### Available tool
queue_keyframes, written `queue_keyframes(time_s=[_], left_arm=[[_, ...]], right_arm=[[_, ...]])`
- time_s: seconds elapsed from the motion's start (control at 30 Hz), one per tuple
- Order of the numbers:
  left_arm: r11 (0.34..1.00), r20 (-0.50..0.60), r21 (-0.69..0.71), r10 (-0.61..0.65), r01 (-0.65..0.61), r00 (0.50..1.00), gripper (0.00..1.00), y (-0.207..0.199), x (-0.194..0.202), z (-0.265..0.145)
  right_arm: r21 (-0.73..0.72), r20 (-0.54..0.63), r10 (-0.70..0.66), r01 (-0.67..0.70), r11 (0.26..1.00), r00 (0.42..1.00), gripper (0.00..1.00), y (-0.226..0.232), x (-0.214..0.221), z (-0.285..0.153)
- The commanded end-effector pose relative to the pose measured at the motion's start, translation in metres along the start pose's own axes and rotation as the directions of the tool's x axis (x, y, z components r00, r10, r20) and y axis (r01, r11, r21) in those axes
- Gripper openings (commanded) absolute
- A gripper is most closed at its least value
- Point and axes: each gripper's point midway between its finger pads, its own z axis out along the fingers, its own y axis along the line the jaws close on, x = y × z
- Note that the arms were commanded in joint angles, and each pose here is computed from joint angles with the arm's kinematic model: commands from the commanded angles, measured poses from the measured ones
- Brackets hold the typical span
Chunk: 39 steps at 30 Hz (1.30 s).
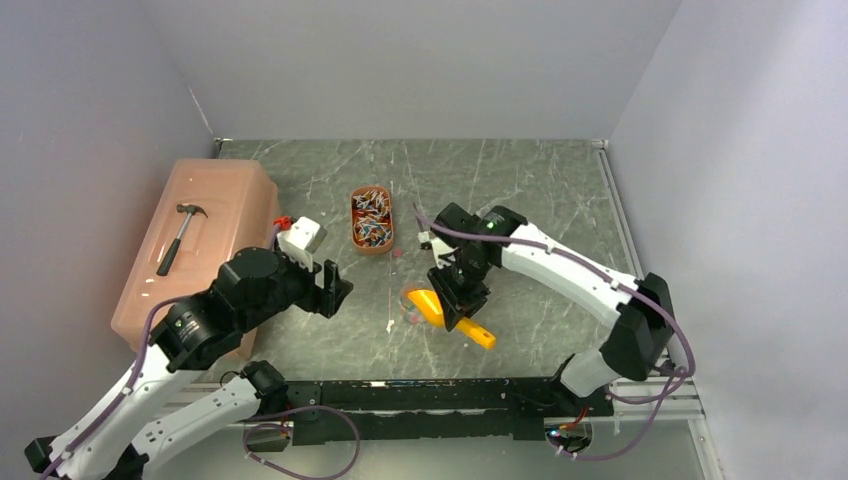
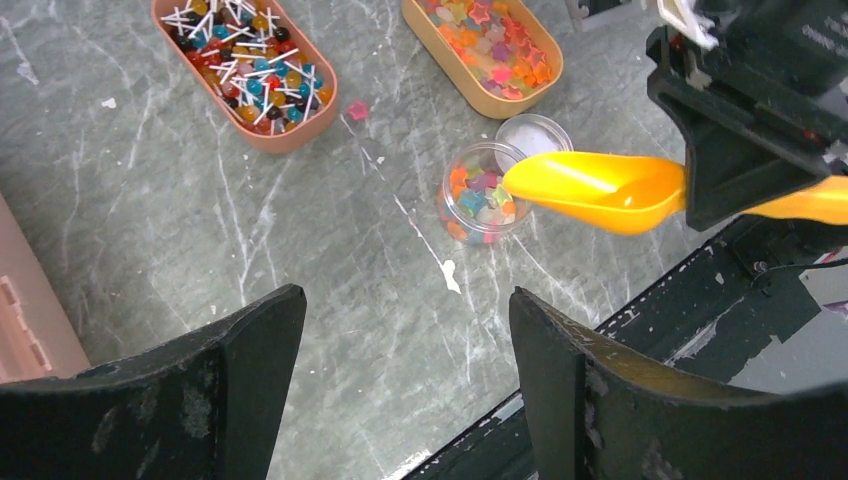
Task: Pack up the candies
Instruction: Place the fake candies in the packing bottle, then adjust the spatula.
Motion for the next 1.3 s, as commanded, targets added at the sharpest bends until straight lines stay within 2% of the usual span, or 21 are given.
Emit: queue_keyframes(time_s=[0.0,0.13,0.37,0.83,1.03,1.27], left_arm=[[0.997,0.024,0.065,-0.034,0.032,0.999,0.80,-0.015,-0.011,0.009],[0.993,-0.014,0.093,-0.070,0.071,0.997,0.80,-0.023,-0.011,0.012],[0.976,-0.094,0.172,-0.116,0.130,0.989,0.80,-0.044,-0.008,0.019],[0.951,-0.253,0.232,-0.143,0.203,0.957,0.81,-0.070,0.001,0.049],[0.948,-0.293,0.235,-0.142,0.216,0.945,0.80,-0.074,0.006,0.060],[0.949,-0.313,0.222,-0.147,0.223,0.938,0.80,-0.073,0.009,0.063]], right_arm=[[0.057,0.206,-0.165,0.157,0.986,0.965,0.00,0.006,-0.017,-0.002],[0.128,0.318,-0.304,0.276,0.952,0.898,0.00,0.011,-0.020,-0.006],[0.212,0.501,-0.485,0.441,0.872,0.717,0.00,0.022,-0.027,-0.013],[0.338,0.605,-0.671,0.624,0.704,0.429,0.00,0.038,-0.022,-0.038],[0.367,0.620,-0.699,0.656,0.659,0.356,0.00,0.047,-0.017,-0.052],[0.415,0.647,-0.705,0.642,0.645,0.290,0.00,0.051,-0.019,-0.069]])
